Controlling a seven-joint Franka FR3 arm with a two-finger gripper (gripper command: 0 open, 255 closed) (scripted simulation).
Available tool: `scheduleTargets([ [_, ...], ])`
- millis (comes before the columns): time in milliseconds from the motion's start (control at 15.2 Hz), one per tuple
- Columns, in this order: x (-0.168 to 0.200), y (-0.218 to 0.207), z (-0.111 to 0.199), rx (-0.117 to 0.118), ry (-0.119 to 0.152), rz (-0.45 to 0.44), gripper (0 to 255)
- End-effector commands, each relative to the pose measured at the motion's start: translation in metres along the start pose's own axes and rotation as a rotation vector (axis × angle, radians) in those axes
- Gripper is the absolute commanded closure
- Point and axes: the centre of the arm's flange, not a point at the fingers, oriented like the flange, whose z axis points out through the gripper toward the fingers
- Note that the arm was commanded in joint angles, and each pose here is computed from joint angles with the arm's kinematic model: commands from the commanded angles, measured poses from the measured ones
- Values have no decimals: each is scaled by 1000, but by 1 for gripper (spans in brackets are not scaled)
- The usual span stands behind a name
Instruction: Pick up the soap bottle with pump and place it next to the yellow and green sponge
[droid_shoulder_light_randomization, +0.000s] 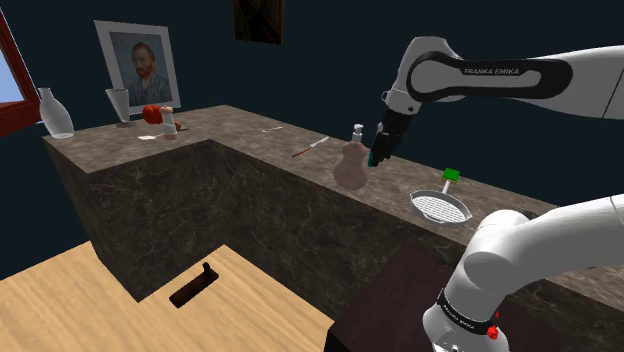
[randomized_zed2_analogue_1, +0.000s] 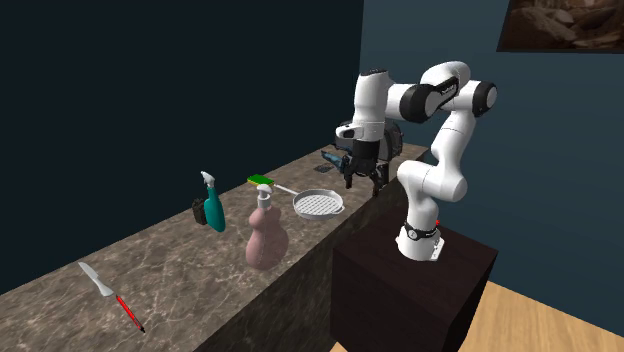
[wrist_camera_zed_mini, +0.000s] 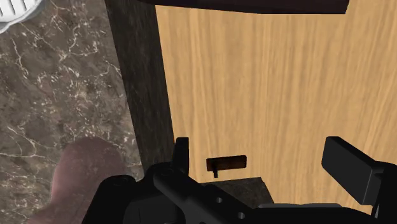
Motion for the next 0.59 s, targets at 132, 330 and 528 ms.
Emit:
scheduleTargets([
  [132, 16, 46, 18, -3, 61, -4, 0],
  [330, 27, 79, 31, -5, 105, -7, 0],
  [528, 38, 112, 43, -6, 150, -10, 0],
])
